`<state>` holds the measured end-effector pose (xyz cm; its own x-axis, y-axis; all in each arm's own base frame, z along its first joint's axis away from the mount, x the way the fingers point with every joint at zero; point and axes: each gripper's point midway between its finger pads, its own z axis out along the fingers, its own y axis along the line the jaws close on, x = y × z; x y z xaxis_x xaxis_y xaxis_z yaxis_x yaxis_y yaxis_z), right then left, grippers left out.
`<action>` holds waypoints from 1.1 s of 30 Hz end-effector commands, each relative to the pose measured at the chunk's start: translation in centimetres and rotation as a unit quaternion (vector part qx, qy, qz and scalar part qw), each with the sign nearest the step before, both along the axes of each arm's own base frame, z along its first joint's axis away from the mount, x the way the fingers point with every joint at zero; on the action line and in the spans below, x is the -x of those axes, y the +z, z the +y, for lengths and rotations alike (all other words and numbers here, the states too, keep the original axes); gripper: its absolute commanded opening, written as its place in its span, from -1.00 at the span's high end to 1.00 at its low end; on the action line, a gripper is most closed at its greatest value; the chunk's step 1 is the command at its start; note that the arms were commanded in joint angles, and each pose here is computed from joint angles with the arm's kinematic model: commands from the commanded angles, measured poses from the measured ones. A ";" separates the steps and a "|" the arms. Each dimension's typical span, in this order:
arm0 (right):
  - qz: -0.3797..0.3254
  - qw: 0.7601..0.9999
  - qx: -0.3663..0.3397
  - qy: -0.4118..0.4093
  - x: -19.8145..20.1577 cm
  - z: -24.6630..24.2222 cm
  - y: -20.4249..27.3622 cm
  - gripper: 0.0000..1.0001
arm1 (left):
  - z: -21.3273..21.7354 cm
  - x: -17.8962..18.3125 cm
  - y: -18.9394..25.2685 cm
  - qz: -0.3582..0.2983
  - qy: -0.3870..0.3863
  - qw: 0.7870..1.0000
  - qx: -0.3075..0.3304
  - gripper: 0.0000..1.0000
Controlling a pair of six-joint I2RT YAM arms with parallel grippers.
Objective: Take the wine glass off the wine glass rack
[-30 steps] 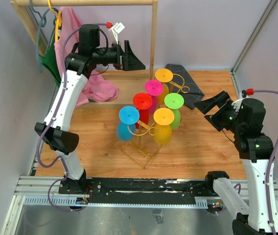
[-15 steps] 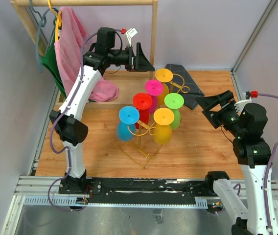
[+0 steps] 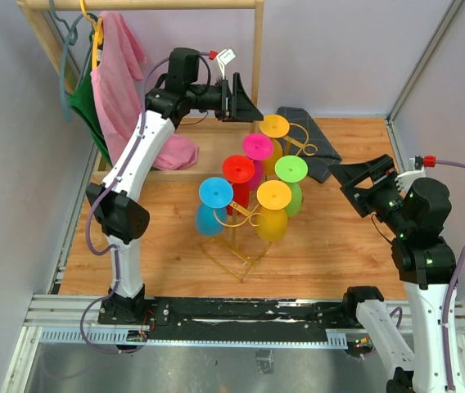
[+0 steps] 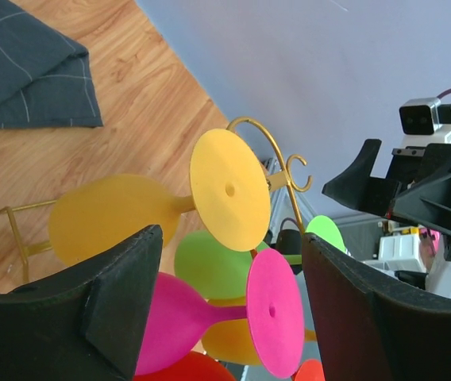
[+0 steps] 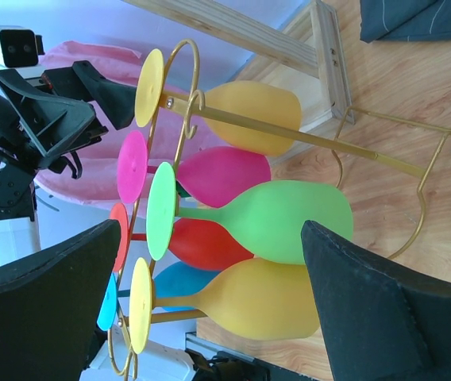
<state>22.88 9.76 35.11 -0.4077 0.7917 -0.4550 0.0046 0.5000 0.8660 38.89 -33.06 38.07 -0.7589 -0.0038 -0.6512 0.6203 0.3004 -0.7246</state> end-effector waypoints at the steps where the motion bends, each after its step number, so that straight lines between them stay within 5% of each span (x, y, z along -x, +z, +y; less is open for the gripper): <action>1: -0.001 1.000 0.005 -0.001 0.3 0.1 -0.2 -0.97 | -0.3 0.1 -0.6 0.019 -0.009 1.000 0.005 -0.47; 19: 0.004 1.000 0.009 -0.016 1.0 -0.4 -0.5 -0.97 | -1.3 0.1 -1.8 0.047 -0.019 0.999 0.008 0.01; 26: 0.004 1.000 0.010 -0.017 1.0 -0.5 -0.5 -0.97 | -1.9 0.6 -2.2 0.057 -0.026 0.998 0.008 0.03; 33: 0.005 1.000 0.012 -0.020 1.3 -0.6 -0.7 -0.97 | -2.2 0.8 -2.1 0.057 -0.031 0.998 0.011 0.32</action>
